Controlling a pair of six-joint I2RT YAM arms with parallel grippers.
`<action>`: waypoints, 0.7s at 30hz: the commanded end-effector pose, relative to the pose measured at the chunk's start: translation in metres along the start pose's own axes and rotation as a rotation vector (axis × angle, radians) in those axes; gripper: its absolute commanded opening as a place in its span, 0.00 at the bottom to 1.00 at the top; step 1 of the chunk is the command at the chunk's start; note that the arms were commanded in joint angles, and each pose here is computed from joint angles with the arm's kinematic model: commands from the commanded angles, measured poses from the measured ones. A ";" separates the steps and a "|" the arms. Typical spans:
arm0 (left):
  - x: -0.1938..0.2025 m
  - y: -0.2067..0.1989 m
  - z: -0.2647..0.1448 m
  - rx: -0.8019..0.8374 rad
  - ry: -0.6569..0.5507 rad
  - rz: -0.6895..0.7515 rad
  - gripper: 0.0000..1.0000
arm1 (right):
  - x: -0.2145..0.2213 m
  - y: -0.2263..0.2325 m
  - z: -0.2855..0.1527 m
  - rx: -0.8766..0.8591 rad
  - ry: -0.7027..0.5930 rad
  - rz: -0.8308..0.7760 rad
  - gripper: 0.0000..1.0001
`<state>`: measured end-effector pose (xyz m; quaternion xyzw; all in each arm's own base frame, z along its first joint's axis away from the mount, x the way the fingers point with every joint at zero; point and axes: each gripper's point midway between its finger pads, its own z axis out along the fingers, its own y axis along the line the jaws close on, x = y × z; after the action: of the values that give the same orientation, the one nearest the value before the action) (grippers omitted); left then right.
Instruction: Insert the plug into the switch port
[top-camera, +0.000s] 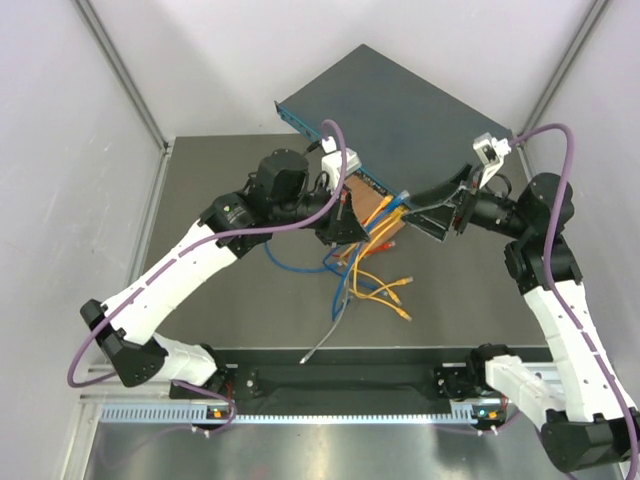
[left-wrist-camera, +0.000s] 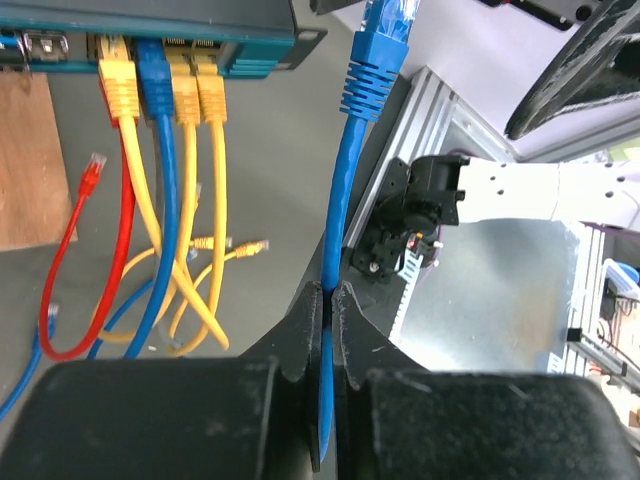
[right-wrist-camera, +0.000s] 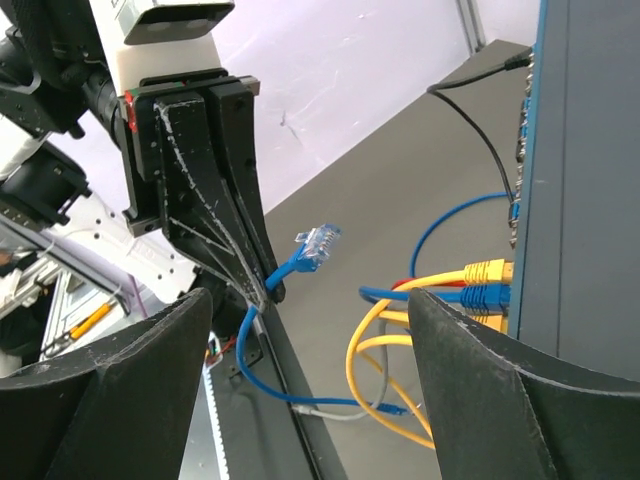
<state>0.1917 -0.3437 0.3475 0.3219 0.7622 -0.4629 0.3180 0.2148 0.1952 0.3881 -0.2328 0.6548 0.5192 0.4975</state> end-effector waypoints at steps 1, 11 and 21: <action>-0.021 -0.015 0.003 0.058 -0.078 0.029 0.00 | -0.021 0.010 0.005 -0.023 -0.056 -0.087 0.78; -0.008 -0.012 0.011 0.043 -0.045 0.052 0.00 | -0.024 -0.008 0.021 -0.015 -0.086 0.043 0.59; -0.025 0.005 0.011 -0.058 -0.112 0.124 0.01 | -0.007 -0.020 0.024 0.019 -0.052 0.132 0.00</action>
<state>0.1991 -0.3515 0.3384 0.3303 0.7614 -0.4403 0.3424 0.2429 0.2052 0.3888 -0.1748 0.6617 0.5470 0.4821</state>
